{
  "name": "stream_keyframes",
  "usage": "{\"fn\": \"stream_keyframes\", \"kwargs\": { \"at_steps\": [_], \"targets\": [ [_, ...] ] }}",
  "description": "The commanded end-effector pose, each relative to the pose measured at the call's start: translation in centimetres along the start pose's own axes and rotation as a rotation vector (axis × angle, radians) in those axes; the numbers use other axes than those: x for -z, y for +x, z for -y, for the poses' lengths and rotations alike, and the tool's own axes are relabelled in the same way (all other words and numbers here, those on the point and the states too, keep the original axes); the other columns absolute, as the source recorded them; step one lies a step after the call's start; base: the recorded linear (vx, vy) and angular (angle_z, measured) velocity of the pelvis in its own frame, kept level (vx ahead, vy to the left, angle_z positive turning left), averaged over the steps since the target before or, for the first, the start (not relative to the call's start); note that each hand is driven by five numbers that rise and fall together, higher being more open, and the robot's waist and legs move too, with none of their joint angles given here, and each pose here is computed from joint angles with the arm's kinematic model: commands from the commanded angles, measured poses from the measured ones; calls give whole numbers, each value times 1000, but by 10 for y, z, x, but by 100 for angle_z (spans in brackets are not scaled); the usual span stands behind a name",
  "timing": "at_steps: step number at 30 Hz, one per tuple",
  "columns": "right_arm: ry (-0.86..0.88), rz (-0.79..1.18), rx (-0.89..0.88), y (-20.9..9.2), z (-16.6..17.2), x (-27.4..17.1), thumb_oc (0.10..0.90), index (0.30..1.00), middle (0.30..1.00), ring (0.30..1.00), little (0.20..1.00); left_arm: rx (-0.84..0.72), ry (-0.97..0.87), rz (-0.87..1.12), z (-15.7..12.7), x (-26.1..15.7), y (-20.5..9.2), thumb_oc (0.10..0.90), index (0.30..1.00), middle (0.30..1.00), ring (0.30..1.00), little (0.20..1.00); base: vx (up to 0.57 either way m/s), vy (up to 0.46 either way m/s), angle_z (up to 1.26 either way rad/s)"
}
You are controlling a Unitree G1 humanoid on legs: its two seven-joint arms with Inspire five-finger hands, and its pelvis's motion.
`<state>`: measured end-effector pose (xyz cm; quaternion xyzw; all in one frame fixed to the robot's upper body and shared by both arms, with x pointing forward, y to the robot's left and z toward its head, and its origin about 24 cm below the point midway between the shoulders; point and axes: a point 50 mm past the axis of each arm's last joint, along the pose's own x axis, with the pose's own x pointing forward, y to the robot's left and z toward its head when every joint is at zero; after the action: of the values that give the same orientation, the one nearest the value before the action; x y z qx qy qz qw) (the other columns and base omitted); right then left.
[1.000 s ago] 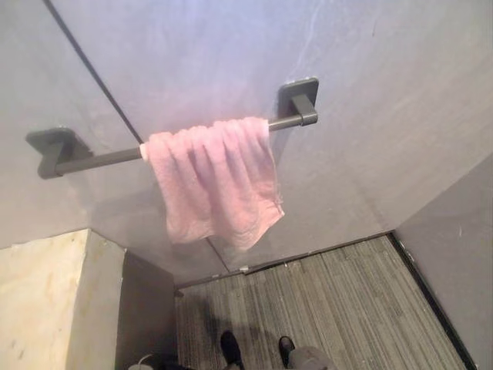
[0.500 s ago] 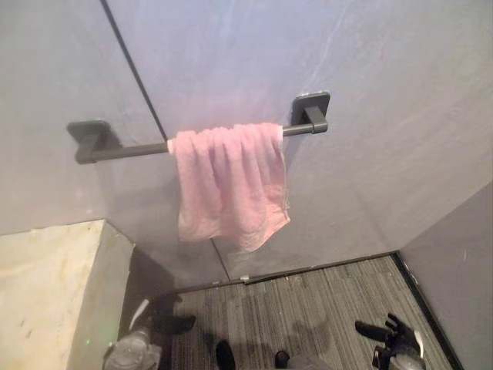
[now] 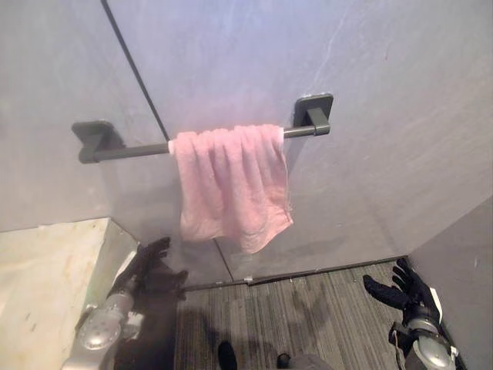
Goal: Organize the bathroom.
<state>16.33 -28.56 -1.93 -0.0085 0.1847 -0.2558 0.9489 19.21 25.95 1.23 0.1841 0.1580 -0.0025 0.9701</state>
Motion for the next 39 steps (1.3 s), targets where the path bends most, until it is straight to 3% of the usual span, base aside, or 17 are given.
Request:
{"fn": "stream_keyframes", "kwargs": {
  "at_steps": [1, 15, 28, 39],
  "targets": [
    [-81, 343, -56, 5, 0, -75, 800, 900, 900, 900, 900, -121, 112, 287, -37, -56, 4, 800, 900, 900, 900, 900, 0, 0, 0],
    [-107, 503, -209, -7, -9, -120, 800, 900, 900, 900, 900, -289, 125, 615, -65, -118, -16, 800, 900, 900, 900, 900, 0, -30, 3],
    [-74, 515, -551, -8, -39, -171, 800, 900, 900, 900, 900, -85, 62, 727, -53, -165, -7, 800, 900, 900, 900, 900, -9, -22, 6],
    [-42, 511, -658, -1, -62, -202, 800, 900, 900, 900, 900, 75, 18, 728, -33, -193, 13, 800, 900, 900, 900, 900, 0, -1, 0]
  ]
}}
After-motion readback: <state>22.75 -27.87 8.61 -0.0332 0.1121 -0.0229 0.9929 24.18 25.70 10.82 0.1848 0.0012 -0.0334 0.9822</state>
